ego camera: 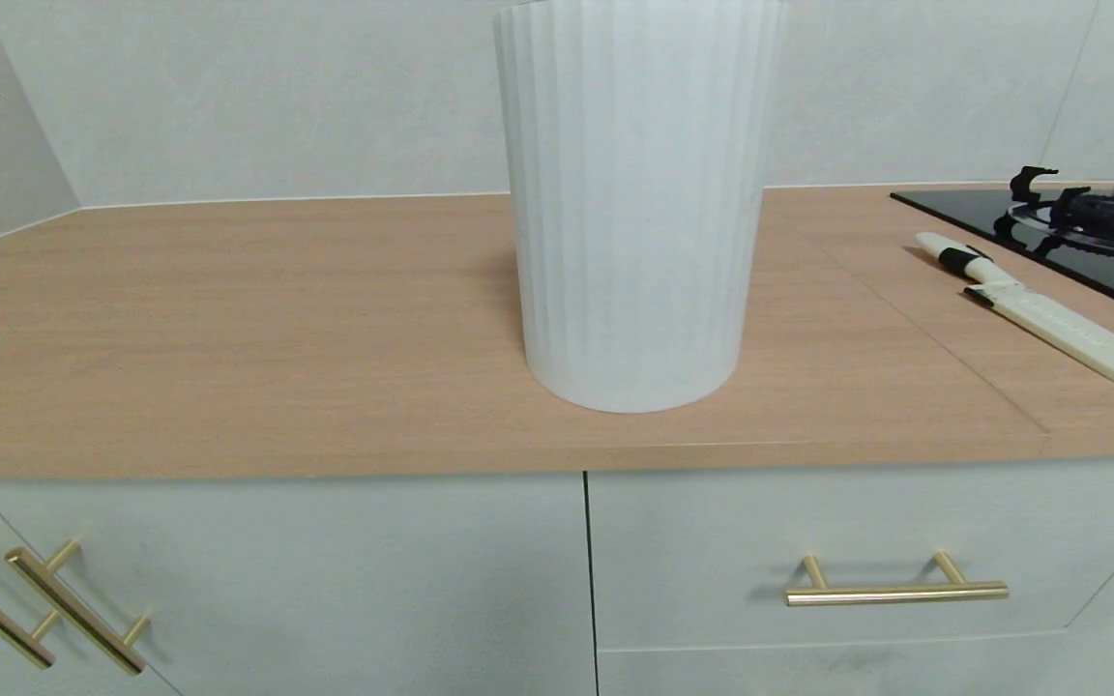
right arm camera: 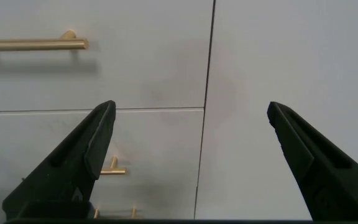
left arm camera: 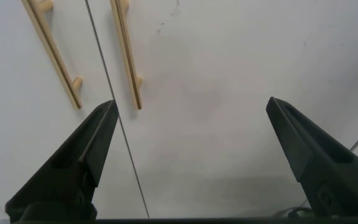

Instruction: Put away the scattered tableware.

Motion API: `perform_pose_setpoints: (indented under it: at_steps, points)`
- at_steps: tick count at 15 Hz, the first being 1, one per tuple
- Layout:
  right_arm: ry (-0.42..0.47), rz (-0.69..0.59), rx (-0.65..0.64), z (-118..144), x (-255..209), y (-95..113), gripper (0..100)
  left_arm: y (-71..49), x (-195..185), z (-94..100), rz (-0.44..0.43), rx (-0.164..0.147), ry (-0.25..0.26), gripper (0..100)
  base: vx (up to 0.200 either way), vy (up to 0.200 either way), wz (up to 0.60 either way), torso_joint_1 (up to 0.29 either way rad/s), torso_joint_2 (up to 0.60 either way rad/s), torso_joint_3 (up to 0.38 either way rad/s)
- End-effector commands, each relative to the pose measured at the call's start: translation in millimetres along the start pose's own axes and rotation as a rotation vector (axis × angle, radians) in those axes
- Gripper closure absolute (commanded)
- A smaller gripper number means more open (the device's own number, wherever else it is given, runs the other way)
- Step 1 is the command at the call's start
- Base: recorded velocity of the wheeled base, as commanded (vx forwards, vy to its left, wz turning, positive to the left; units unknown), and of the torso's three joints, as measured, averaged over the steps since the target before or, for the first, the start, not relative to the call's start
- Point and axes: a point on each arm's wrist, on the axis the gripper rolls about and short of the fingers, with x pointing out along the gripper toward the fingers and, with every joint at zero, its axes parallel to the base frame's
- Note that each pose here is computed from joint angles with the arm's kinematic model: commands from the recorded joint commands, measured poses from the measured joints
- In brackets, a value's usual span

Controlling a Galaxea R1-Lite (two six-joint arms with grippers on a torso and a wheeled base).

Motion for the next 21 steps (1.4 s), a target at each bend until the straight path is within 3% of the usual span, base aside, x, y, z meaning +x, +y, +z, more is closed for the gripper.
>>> perform_pose_setpoints:
  at_steps: [1,10,21]
  points:
    - [0.001,0.0,0.0,0.1,0.1,0.0,0,0.0,0.0,0.0,0.0,-0.001,0.0,0,0.0,0.0,0.0,0.012,-0.27,-0.286]
    - [0.001,0.0,0.0,0.1,0.1,0.0,0,0.0,0.0,0.0,0.0,0.001,0.0,0,0.0,0.0,0.0,0.089,-0.44,-0.343]
    - [0.001,0.0,0.0,0.1,0.1,0.0,0,0.0,0.0,0.0,0.0,0.001,0.0,0,0.0,0.0,0.0,0.179,-0.49,-0.311]
